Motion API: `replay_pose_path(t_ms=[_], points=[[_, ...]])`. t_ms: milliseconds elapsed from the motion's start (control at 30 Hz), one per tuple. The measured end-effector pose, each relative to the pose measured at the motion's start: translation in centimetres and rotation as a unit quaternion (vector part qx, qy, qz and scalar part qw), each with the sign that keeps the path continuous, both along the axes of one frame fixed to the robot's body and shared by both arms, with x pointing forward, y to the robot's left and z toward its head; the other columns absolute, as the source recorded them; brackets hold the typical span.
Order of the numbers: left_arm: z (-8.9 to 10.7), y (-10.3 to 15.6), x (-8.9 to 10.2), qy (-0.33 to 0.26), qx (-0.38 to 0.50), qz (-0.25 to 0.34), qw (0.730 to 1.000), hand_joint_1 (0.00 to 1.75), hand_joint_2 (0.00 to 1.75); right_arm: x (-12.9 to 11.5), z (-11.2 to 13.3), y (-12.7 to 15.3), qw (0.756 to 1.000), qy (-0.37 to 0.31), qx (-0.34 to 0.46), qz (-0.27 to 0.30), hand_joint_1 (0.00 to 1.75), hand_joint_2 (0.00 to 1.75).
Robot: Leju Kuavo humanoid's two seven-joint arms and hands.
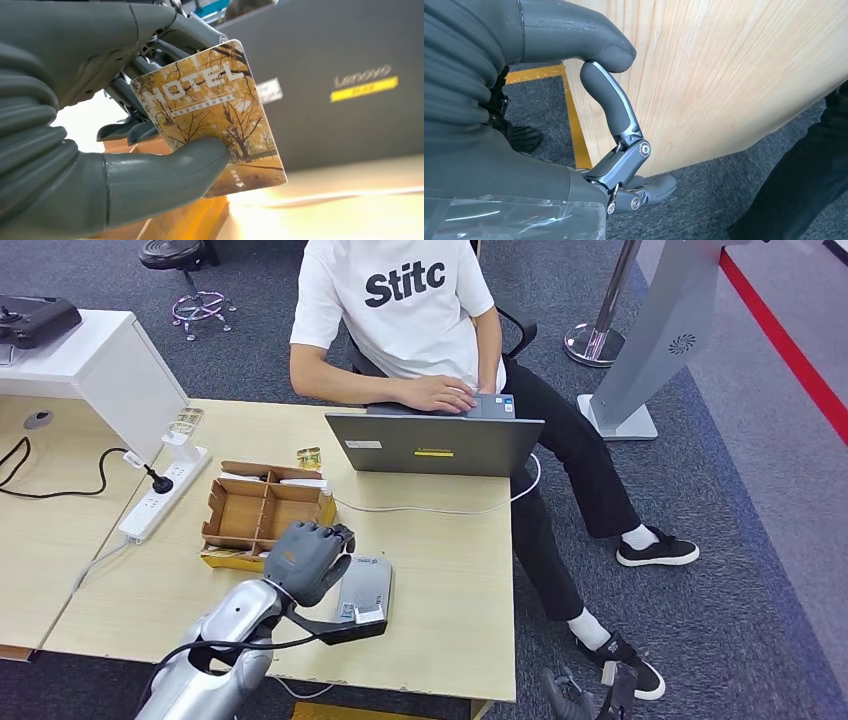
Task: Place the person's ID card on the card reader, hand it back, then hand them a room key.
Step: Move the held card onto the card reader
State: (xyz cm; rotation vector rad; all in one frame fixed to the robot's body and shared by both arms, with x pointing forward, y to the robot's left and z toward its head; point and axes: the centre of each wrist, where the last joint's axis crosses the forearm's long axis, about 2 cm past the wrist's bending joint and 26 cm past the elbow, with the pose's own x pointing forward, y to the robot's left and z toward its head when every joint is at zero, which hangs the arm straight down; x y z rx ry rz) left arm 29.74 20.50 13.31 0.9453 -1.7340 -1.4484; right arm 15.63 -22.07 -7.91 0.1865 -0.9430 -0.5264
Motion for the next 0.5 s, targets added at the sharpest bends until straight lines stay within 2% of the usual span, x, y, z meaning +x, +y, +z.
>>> replay_pose_path(t_ms=[500], points=[[-2.2,1.2,-0.2,0.071,0.040,0.003,0.997,1.75,1.75,0.1,0.0,0.1,1.000,-0.001,0.003,0.007,0.00,1.75]])
